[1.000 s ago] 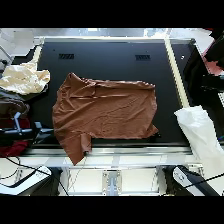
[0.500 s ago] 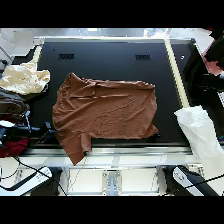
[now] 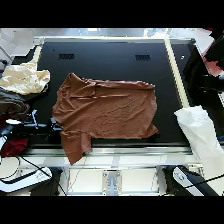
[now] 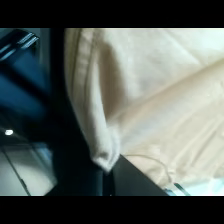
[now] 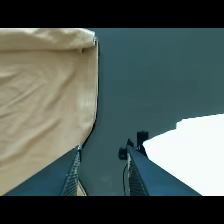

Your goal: Fold the shirts.

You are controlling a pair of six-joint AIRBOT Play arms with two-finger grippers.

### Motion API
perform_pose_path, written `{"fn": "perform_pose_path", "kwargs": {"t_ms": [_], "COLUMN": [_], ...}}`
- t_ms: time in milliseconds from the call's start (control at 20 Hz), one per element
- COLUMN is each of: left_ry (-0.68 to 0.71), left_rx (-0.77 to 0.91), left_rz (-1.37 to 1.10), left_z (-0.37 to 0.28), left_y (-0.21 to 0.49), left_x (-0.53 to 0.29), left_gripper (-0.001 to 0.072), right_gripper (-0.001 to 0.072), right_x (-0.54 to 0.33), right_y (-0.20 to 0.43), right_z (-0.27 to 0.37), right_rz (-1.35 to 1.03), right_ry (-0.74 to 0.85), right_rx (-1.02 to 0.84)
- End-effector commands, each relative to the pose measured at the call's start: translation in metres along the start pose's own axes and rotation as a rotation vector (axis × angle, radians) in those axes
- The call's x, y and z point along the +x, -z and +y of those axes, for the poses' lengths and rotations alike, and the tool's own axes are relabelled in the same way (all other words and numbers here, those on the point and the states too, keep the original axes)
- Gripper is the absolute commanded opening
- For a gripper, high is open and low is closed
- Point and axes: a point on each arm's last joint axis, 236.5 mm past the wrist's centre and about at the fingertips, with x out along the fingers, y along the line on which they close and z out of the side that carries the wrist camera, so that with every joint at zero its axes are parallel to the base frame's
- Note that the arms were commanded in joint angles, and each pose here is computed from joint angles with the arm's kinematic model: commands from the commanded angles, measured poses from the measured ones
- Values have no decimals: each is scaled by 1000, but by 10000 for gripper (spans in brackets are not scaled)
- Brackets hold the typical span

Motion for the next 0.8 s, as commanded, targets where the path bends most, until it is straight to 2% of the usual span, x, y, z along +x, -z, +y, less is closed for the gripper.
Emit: {"fn": "perform_pose_path", "kwargs": {"t_ms": [0, 150, 350, 450, 550, 600, 650, 750], "left_ry": [25, 29, 40, 40, 46, 48, 48, 48], "left_rx": [1, -1, 21, 21, 22, 21, 21, 22], "left_rz": [34, 39, 60, 62, 75, 78, 78, 78], "left_z": [-7, -8, -10, -10, -11, -12, -12, -12], "left_y": [6, 8, 13, 13, 16, 17, 17, 17], "left_x": [5, 5, 4, 4, 4, 4, 4, 4], "left_gripper": [13, 13, 13, 14, 14, 14, 13, 14], "right_gripper": [341, 342, 343, 343, 344, 363, 421, 438], "right_x": [9, 55, 109, 124, 140, 146, 153, 163], "right_y": [25, 101, 240, 286, 302, 303, 303, 300], "right_z": [5, 17, 59, 80, 94, 98, 97, 94], "right_rz": [88, 262, 565, 637, 614, 585, 559, 532], "right_ry": [-33, -107, -230, -287, -325, -339, -336, -331], "right_rx": [20, 159, 495, 621, 755, 798, 837, 885]}}
